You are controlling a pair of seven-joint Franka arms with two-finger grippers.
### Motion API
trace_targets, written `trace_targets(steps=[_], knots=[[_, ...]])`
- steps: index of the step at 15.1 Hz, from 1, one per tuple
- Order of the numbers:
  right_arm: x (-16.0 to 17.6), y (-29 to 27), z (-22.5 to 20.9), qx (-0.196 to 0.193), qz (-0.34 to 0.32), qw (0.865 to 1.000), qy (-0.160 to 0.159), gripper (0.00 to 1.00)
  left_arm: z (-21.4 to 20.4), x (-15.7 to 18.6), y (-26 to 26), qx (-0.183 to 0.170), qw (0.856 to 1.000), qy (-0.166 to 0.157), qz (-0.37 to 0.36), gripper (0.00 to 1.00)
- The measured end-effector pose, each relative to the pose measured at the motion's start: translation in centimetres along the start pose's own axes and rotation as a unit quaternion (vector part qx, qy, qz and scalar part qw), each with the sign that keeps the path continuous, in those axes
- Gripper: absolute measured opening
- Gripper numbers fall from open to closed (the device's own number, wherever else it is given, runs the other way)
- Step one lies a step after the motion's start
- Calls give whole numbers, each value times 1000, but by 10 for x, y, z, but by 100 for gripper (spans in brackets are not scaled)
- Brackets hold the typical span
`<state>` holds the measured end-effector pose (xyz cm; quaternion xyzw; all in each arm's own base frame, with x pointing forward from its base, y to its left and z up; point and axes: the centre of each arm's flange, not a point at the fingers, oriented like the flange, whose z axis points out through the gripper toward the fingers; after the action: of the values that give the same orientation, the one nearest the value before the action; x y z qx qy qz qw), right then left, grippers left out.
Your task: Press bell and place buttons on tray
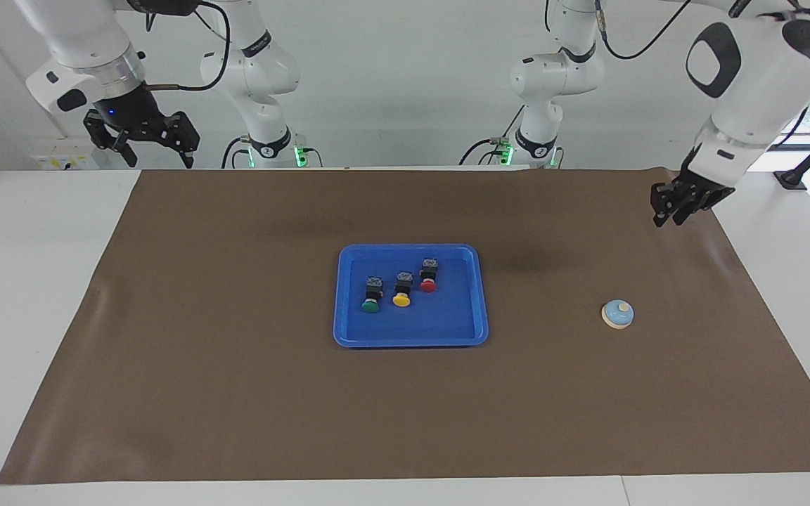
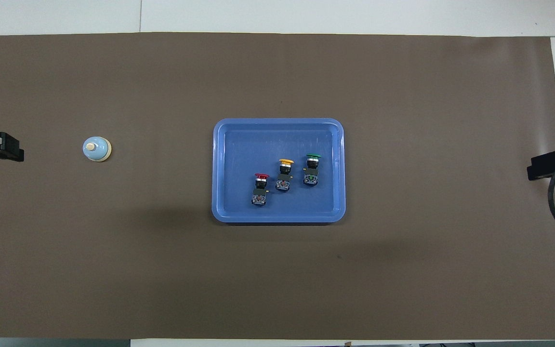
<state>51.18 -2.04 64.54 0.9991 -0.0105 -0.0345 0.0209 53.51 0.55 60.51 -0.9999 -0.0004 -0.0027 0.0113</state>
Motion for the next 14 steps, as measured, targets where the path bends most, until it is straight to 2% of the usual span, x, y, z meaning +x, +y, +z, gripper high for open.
trace_targets(steps=[2,4,10,14], knots=[[0,0,0,0,0,1000,0,100,-26,-22,0,1,1000,-4,-1,75],[0,0,0,0,0,1000,0,100,-37,-28,0,1,1000,-6,-2,99],[0,0,0,0,0,1000,0,100,-16,-15,7,0,999,-37,6,100],[0,0,0,0,0,1000,0,100,-15,-15,15,-7,999,-38,12,100]])
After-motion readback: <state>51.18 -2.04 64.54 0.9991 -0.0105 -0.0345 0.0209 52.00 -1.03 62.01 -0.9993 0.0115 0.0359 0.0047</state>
